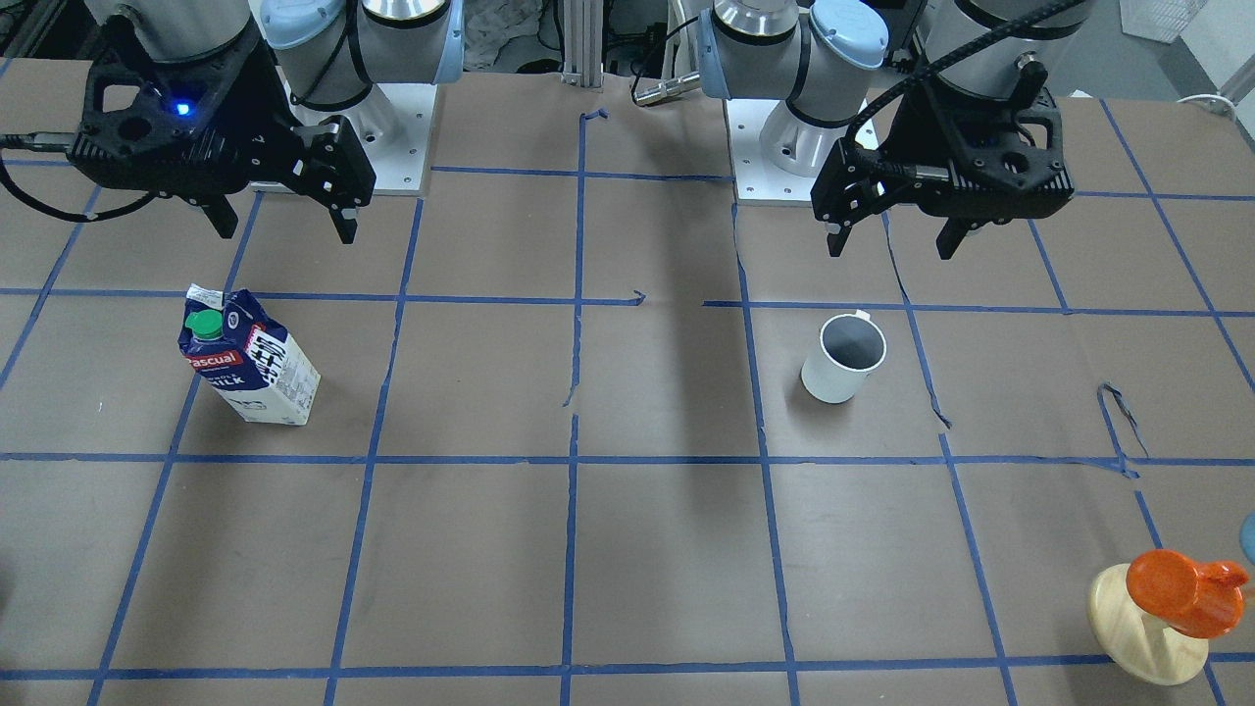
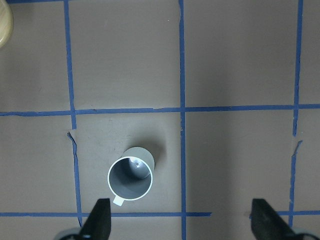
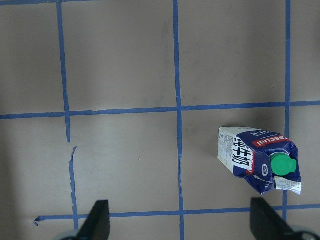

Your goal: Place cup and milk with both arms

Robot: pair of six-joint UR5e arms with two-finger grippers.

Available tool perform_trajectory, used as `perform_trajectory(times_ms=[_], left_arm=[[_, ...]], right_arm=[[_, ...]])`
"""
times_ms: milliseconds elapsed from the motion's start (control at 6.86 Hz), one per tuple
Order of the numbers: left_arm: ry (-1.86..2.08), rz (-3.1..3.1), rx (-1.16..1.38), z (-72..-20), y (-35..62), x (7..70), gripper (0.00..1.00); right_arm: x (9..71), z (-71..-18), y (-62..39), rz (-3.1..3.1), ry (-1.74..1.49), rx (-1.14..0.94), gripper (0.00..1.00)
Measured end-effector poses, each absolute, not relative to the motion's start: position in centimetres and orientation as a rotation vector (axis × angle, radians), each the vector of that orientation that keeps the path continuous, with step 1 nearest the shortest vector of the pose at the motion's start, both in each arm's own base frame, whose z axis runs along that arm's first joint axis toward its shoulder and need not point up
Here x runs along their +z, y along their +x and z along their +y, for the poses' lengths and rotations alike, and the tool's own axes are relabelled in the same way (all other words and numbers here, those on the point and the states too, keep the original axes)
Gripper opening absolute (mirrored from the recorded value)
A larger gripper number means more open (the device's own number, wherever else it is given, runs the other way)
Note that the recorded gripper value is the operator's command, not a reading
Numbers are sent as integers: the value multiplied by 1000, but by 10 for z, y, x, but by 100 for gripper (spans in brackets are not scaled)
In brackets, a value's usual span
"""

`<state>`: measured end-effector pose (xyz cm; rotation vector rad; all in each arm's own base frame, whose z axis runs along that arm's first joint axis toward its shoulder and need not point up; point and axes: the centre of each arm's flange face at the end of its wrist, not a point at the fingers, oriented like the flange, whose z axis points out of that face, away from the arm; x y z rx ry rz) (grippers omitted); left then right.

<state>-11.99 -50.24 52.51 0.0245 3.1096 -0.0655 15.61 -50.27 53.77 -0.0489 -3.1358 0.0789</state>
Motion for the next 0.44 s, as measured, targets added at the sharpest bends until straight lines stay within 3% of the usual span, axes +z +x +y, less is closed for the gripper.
perform_trajectory(times_ms=[438], left_arm=[[32,3105,-43,-501,-115,519,100]], right_arm=[[538,-503,155,-3136,-51,79,100]])
